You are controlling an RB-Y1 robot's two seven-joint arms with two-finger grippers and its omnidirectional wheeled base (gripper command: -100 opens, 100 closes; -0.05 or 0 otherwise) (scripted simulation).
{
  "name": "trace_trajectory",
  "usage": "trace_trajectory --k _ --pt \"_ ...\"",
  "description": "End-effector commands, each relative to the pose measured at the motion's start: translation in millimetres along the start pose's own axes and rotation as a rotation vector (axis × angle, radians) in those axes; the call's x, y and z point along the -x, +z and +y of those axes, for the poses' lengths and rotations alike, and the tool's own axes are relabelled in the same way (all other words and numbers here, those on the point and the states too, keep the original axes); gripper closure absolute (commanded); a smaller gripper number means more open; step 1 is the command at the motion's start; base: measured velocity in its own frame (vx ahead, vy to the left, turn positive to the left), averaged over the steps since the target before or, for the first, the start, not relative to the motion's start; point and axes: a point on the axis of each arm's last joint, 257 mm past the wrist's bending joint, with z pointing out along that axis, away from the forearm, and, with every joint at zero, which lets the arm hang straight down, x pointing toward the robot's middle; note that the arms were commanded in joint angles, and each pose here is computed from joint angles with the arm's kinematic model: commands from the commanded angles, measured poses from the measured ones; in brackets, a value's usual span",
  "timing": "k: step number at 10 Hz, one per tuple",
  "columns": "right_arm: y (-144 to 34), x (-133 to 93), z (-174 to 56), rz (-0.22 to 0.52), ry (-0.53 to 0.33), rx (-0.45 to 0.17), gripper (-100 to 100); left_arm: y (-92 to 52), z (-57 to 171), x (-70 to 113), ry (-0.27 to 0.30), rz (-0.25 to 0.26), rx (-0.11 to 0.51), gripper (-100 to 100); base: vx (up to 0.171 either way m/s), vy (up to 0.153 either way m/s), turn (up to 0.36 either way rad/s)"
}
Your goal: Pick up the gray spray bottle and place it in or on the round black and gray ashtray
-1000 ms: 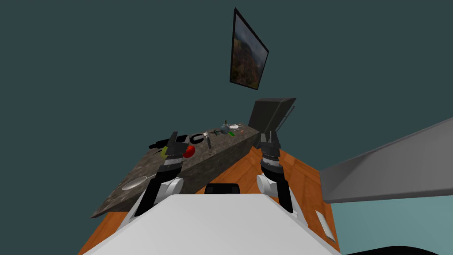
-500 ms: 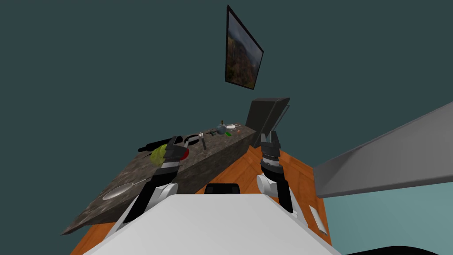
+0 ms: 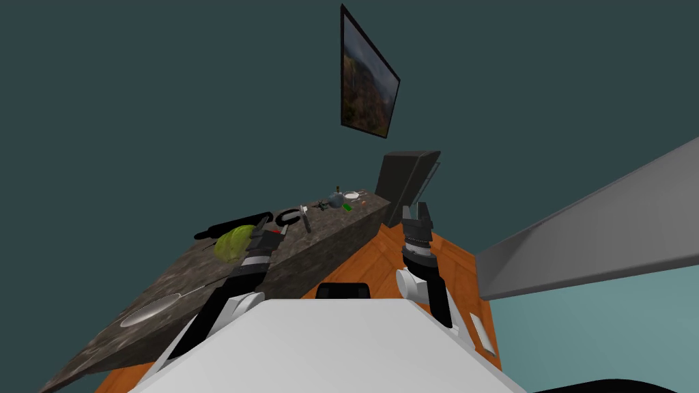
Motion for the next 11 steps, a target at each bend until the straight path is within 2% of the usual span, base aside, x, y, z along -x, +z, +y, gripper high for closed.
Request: trace_trajectory --k 1,2,3,4,5,6,7,8,9,10,11 --pt "0.0 0 0 0.0 0.0 0.0 0 -1.6 6 7.9 -0.038 -0.016 0.022 -100 0.025 -0.068 -0.022" --pt "0.0 0 0 0.0 0.0 0.0 0 -7.9 15 23.6 -0.074 -0.05 0.063 -100 0.024 -0.062 -0.065" --pt "0.0 0 0 0.0 0.0 0.0 0 -7.9 15 23.6 -0.088 -0.05 0.063 -100 0.029 -0.057 -0.027" --pt "0.0 0 0 0.0 0.0 0.0 0 -15.1 24 39.8 -0.12 -0.087 0.103 -100 0.045 -0.068 -0.051" --pt "0.0 0 0 0.0 0.0 0.0 0 -15.1 24 39.8 -0.14 -0.088 0.102 -100 0.038 -0.069 -0.025" --pt "0.0 0 0 0.0 0.0 0.0 0 -22.9 33 56.3 -0.172 -0.127 0.14 -100 0.045 -0.098 -0.061" --pt "0.0 0 0 0.0 0.0 0.0 0 -22.9 33 56.3 -0.194 -0.128 0.139 -100 0.039 -0.091 -0.019" --pt "0.0 0 0 0.0 0.0 0.0 0 -31.3 41 73.0 -0.227 -0.17 0.175 -100 0.063 -0.086 -0.045" --pt "0.0 0 0 0.0 0.0 0.0 0 -31.3 41 73.0 -0.249 -0.172 0.173 -100 0.046 -0.066 -0.016" --pt "0.0 0 0 0.0 0.0 0.0 0 -40.1 48 89.8 -0.286 -0.215 0.205 -100 0.032 -0.086 -0.051" --pt "0.0 0 0 0.0 0.0 0.0 0 -40.1 48 89.8 -0.305 -0.217 0.203 -100 0.041 -0.077 -0.015"
